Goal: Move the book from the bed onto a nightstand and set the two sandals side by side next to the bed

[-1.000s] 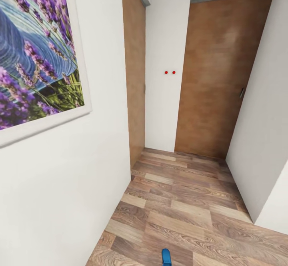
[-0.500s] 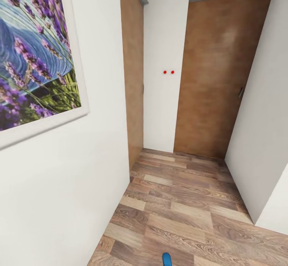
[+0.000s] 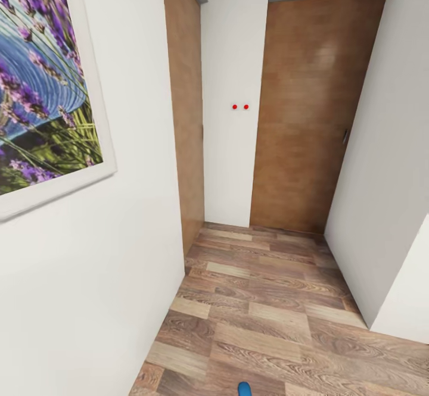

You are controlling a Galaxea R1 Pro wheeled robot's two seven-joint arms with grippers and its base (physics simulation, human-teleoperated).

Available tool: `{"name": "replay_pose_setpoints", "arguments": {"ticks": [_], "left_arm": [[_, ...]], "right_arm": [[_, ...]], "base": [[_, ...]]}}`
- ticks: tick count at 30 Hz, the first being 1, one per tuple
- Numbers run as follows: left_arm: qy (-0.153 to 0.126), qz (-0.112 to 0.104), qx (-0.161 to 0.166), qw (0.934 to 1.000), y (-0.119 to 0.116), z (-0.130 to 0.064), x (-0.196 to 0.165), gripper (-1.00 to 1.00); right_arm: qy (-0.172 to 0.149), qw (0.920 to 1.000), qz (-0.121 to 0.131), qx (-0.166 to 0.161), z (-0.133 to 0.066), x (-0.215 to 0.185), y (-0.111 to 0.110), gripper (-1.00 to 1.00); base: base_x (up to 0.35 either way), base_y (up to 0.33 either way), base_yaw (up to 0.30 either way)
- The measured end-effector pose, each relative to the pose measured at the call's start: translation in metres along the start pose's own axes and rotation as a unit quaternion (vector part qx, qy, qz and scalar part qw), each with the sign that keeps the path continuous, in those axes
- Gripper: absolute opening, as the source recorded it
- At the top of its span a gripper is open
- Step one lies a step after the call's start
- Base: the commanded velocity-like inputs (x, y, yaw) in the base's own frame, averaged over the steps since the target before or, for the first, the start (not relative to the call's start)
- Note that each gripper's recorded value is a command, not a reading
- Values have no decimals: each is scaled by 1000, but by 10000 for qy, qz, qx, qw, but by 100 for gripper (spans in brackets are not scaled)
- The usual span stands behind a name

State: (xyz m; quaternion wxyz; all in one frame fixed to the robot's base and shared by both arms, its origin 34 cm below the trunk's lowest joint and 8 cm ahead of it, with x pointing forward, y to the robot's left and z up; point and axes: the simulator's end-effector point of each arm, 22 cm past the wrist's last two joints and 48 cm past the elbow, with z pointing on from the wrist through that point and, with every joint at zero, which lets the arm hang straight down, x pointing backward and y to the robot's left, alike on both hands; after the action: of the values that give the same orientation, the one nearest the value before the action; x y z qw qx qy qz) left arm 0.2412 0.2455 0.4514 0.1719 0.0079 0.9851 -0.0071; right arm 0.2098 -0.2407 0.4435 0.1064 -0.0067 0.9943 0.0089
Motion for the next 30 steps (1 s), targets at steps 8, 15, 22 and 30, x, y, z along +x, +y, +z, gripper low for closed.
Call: {"name": "replay_pose_setpoints", "arguments": {"ticks": [8, 15, 22, 30], "left_arm": [[0, 1, 0, 10000, 0, 0, 0, 100], [-3, 0, -1, 10000, 0, 0, 0, 100], [-3, 1, 0, 10000, 0, 0, 0, 100], [-5, 0, -3, 10000, 0, 0, 0, 100]], "right_arm": [[0, 10000, -4, 1, 0, 0, 0, 100], [-1, 10000, -5, 0, 0, 0, 0, 100], [1, 10000, -5, 1, 0, 0, 0, 100], [-1, 10000, -6, 1, 0, 0, 0, 100]], "base": [[9, 3, -100], [54, 15, -27], [34, 6, -8], [151, 1, -2]]}}
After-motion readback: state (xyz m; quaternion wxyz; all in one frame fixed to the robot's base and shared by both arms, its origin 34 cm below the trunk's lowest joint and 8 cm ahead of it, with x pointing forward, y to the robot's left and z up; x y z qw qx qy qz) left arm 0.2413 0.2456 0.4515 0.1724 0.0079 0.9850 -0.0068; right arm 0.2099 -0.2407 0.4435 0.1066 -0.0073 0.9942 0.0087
